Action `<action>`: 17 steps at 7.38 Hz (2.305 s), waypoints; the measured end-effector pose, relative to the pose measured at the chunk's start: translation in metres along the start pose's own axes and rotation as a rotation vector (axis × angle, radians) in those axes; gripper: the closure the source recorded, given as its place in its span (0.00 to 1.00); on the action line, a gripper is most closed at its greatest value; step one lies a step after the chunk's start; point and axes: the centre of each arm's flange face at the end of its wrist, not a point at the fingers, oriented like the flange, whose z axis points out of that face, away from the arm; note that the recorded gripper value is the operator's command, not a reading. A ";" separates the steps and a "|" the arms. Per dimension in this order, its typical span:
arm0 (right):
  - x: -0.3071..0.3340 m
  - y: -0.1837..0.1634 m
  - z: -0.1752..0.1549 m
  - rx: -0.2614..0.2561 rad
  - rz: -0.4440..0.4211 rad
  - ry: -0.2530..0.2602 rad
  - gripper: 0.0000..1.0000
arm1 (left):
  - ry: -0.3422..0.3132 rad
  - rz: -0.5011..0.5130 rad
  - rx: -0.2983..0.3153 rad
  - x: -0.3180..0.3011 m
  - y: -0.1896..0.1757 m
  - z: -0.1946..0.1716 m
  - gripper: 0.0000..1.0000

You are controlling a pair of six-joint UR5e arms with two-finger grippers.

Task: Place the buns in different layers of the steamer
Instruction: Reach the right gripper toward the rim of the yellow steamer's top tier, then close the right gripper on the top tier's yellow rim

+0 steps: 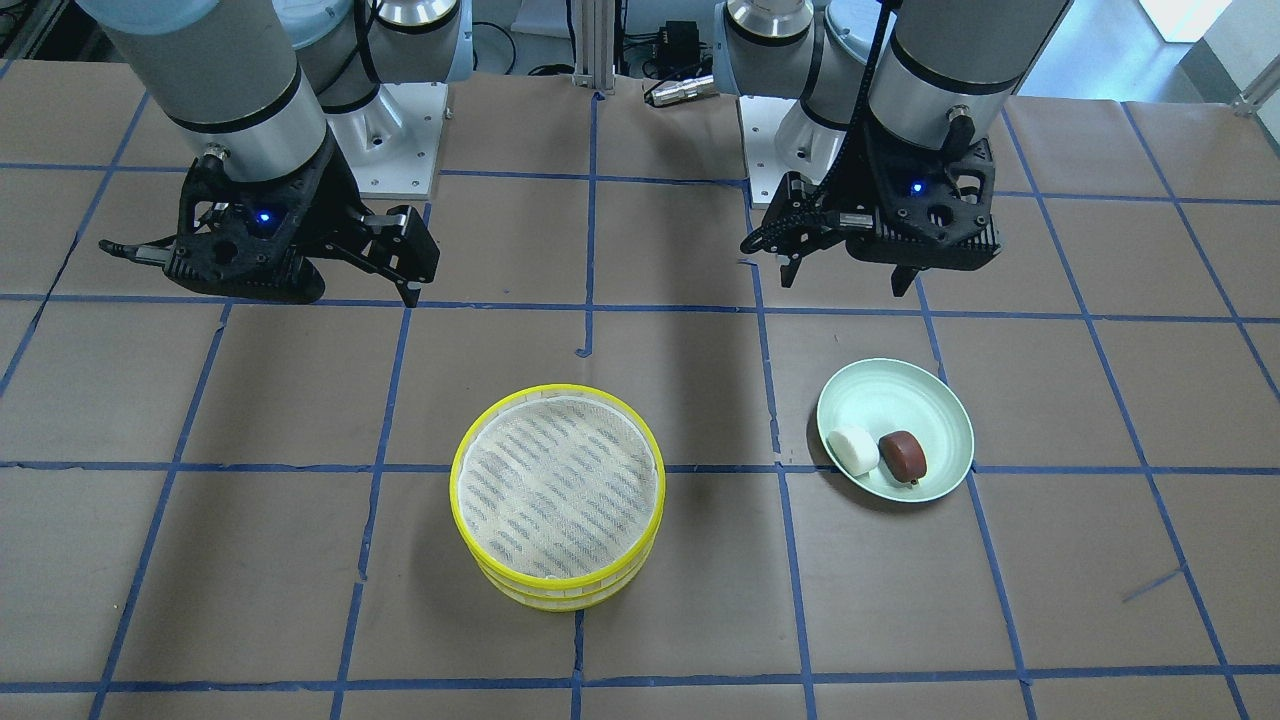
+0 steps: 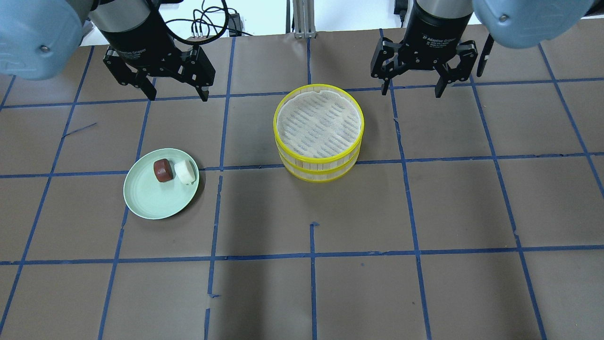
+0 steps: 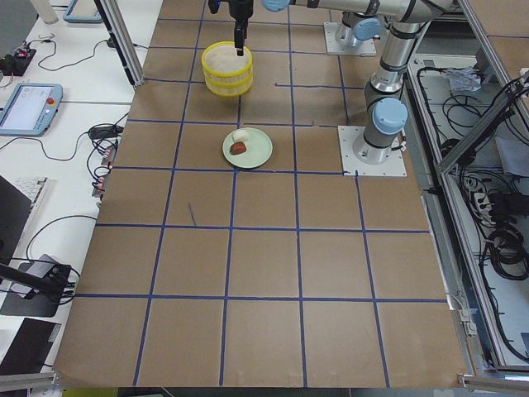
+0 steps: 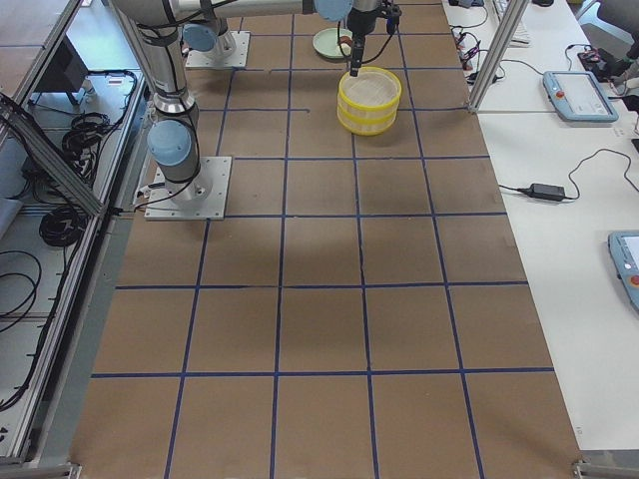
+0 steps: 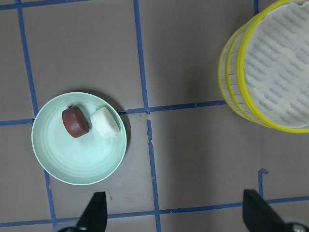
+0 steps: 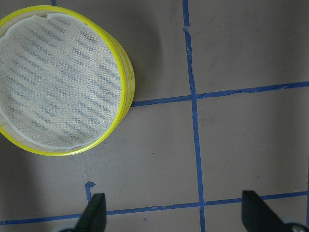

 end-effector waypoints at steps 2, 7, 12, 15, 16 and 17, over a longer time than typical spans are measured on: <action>0.000 0.000 0.003 0.001 0.000 0.001 0.00 | 0.002 -0.001 -0.001 0.000 0.001 0.000 0.00; -0.021 -0.025 0.059 0.076 -0.011 -0.020 0.00 | -0.002 -0.002 -0.005 -0.001 -0.002 0.005 0.00; -0.050 -0.066 0.194 0.114 -0.036 -0.027 0.69 | -0.006 -0.003 -0.024 -0.002 -0.014 0.023 0.00; -0.052 -0.064 0.209 0.099 -0.052 -0.019 0.93 | -0.008 -0.003 -0.009 -0.003 -0.017 0.024 0.00; -0.052 -0.064 0.207 0.102 -0.056 -0.017 0.93 | -0.009 -0.003 -0.009 -0.003 -0.017 0.024 0.00; -0.052 -0.063 0.202 0.109 -0.056 -0.016 0.93 | -0.009 -0.003 -0.008 -0.003 -0.017 0.024 0.00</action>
